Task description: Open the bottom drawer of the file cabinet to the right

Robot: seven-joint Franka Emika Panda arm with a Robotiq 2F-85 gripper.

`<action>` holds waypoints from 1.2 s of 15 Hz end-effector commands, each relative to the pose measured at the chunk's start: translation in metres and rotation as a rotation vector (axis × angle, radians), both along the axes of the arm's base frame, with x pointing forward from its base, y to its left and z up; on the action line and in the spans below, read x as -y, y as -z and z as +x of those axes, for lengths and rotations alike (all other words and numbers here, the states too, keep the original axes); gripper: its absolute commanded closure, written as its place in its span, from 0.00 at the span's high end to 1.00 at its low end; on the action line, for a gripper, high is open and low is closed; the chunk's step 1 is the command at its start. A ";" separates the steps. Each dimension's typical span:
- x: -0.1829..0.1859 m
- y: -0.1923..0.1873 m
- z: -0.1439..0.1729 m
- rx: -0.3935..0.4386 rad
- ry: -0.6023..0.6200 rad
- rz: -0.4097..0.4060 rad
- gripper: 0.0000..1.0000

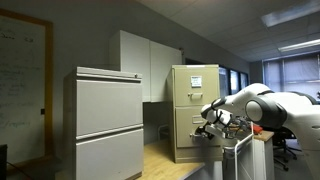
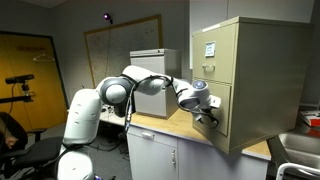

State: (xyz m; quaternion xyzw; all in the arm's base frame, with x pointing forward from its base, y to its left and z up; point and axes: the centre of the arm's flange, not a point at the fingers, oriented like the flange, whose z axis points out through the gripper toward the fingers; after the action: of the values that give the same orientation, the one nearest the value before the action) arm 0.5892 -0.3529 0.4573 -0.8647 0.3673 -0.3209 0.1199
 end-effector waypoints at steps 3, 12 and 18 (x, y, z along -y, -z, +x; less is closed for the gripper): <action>-0.048 0.046 -0.056 -0.075 -0.115 -0.053 0.00; -0.073 0.054 -0.101 -0.072 -0.115 -0.001 0.00; -0.094 0.059 -0.140 -0.074 -0.096 0.063 0.00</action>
State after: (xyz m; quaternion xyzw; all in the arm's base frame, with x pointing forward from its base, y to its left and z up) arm 0.4917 -0.2905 0.4511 -0.8631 0.3616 -0.3234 0.1400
